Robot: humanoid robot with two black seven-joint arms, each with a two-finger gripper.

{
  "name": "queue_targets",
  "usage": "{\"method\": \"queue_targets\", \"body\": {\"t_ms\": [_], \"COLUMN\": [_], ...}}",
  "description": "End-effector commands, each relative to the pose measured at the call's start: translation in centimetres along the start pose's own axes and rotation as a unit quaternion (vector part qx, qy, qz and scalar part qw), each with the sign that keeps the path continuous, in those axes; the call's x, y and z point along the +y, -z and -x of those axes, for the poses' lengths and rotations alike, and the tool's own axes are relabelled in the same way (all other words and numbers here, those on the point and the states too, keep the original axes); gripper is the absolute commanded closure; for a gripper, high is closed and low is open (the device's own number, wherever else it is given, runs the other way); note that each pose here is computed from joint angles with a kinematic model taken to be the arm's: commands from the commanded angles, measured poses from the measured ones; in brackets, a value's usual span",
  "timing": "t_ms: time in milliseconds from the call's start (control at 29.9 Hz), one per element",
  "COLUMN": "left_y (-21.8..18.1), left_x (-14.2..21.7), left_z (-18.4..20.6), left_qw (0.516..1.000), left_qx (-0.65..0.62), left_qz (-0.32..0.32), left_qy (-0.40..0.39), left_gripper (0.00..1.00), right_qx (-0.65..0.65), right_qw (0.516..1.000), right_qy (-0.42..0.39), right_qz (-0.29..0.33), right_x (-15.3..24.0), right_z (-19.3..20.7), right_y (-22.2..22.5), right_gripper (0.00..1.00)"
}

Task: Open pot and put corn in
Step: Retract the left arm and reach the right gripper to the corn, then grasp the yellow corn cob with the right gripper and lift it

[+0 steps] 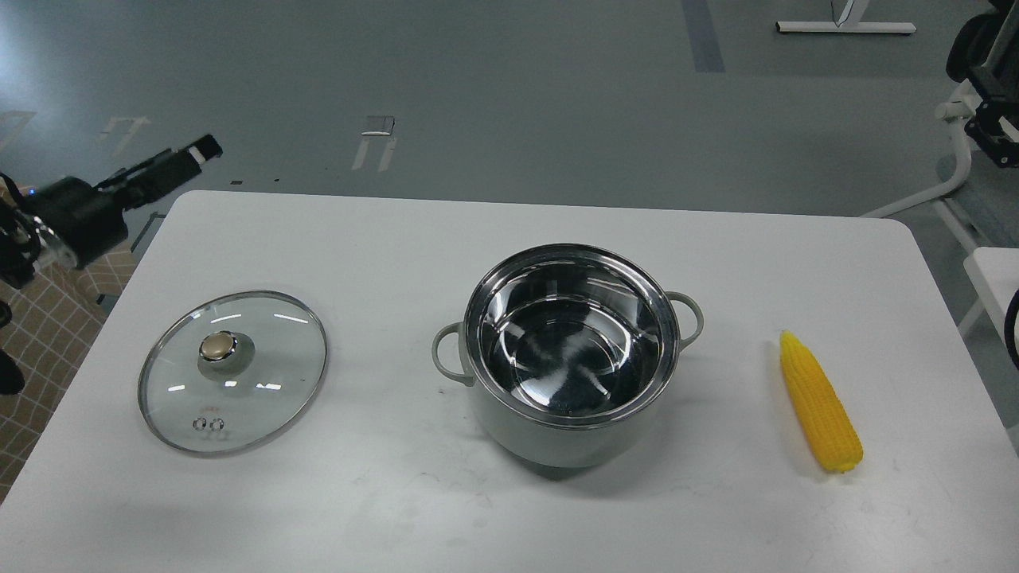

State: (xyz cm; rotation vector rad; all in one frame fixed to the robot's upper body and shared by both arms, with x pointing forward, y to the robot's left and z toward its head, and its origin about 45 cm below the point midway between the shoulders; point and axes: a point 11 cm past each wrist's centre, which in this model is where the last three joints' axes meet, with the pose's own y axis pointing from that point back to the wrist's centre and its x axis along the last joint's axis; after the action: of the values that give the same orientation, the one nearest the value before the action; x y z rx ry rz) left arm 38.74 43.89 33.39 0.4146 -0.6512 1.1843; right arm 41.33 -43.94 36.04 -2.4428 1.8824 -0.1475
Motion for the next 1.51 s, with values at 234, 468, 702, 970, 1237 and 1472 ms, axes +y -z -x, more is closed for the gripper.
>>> {"method": "queue_targets", "body": {"t_ms": [234,468,702,970,1237,1472], "left_y": [-5.2,-5.9,-6.7,-6.7,-6.7,-6.5], "left_x": [-8.3,-11.4,-12.6,-13.0,-13.0,-13.0], "left_z": [-5.2,-3.7,-1.6,-0.3,-0.4,-0.1], "left_qw": [0.928,0.860,0.847,0.851,0.850,0.850], "left_qx": [0.314,0.445,0.468,0.470,0.471,0.472], "left_qz": [0.142,0.195,0.205,0.195,0.195,0.191], "left_qy": [-0.145,-0.159,-0.143,-0.132,-0.133,-0.133], "left_gripper": [0.09,0.09,0.02,0.02,0.02,0.02], "right_qx": [0.316,0.441,0.508,0.511,0.494,0.508], "right_qw": [0.937,0.863,0.795,0.760,0.745,0.730], "right_qy": [0.075,0.117,0.194,0.251,0.294,0.295], "right_qz": [0.128,0.218,0.270,0.315,0.338,0.348], "right_x": [3.6,6.8,8.1,10.3,12.1,12.6], "right_z": [3.2,4.0,7.3,10.3,12.4,12.0], "right_y": [-1.0,-5.4,-12.3,-18.7,-22.0,-22.4], "right_gripper": [0.00,0.00,0.00,0.08,0.33,0.64]}}
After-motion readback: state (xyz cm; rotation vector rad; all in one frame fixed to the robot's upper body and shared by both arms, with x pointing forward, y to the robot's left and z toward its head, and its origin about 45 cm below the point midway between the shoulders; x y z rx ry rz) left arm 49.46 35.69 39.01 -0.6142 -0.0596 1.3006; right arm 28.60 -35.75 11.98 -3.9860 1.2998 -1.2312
